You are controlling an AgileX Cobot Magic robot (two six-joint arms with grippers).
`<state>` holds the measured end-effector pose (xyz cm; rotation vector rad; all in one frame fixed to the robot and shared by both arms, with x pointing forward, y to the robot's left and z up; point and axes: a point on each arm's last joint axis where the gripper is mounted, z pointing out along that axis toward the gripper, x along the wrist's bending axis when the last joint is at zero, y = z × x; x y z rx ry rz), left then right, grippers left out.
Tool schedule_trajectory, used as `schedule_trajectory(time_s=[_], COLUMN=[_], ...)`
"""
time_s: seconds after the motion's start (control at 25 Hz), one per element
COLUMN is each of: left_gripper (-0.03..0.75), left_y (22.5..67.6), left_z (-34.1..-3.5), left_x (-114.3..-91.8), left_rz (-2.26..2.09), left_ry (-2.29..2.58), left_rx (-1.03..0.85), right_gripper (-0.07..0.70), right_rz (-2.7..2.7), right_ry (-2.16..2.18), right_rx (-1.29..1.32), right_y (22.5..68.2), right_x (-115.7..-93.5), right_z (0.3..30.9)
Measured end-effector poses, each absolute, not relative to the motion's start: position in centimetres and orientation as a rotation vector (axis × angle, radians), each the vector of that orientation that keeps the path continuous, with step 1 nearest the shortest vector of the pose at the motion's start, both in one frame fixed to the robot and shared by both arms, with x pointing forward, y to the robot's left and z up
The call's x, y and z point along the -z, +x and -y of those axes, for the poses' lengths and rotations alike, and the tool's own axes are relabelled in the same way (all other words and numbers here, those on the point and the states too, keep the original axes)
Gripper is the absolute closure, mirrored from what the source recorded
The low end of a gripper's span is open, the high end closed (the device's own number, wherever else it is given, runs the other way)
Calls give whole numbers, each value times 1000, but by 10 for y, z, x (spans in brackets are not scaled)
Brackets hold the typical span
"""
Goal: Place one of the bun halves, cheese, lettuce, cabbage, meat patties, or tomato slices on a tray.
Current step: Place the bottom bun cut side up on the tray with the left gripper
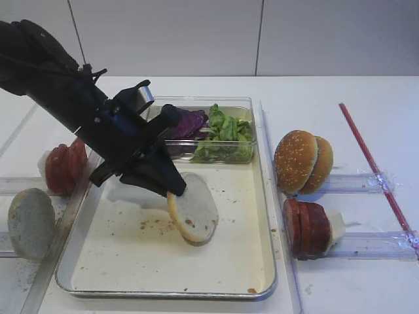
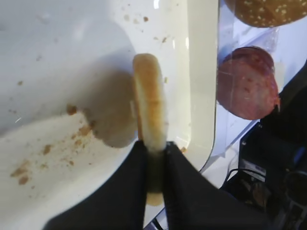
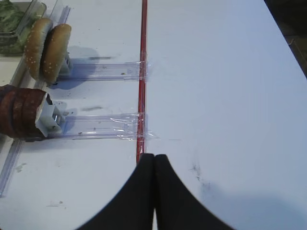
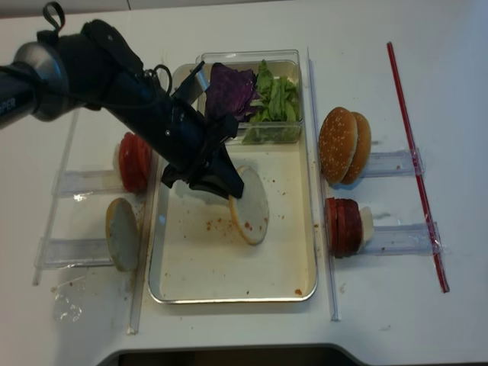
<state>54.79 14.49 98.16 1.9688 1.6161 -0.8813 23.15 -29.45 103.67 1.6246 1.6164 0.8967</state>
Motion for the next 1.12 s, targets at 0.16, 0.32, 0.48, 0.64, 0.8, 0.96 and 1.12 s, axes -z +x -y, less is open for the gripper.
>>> schedule_trajectory(time_s=[0.16, 0.32, 0.48, 0.64, 0.8, 0.96, 1.12], left_gripper=[647, 589, 476, 400, 387, 386, 386], left_y=[548, 548, 548, 547, 552, 557, 560], left_z=[-147, -147, -147, -148, -151, -153, -157], left_x=[-979, -978, -978, -977, -980, -986, -986], left_rz=[-1647, -1657, -1682, -1716, -1758, -1800, -1860], left_ry=[1985, 1984, 1977, 1975, 2001, 2014, 2040], left_rx=[876, 877, 881, 882, 832, 776, 721], right_gripper=[463, 463, 463, 463, 463, 463, 463], right_rz=[-1616, -1616, -1618, -1618, -1618, -1618, -1618], right_ry=[1625, 1625, 1623, 1623, 1623, 1623, 1623], right_rx=[-897, -897, -896, -896, -896, -896, -896], right_y=[232, 232, 232, 232, 232, 232, 232], right_x=[-1037, -1037, -1037, -1037, -1037, -1037, -1037], right_z=[295, 295, 295, 295, 295, 295, 295])
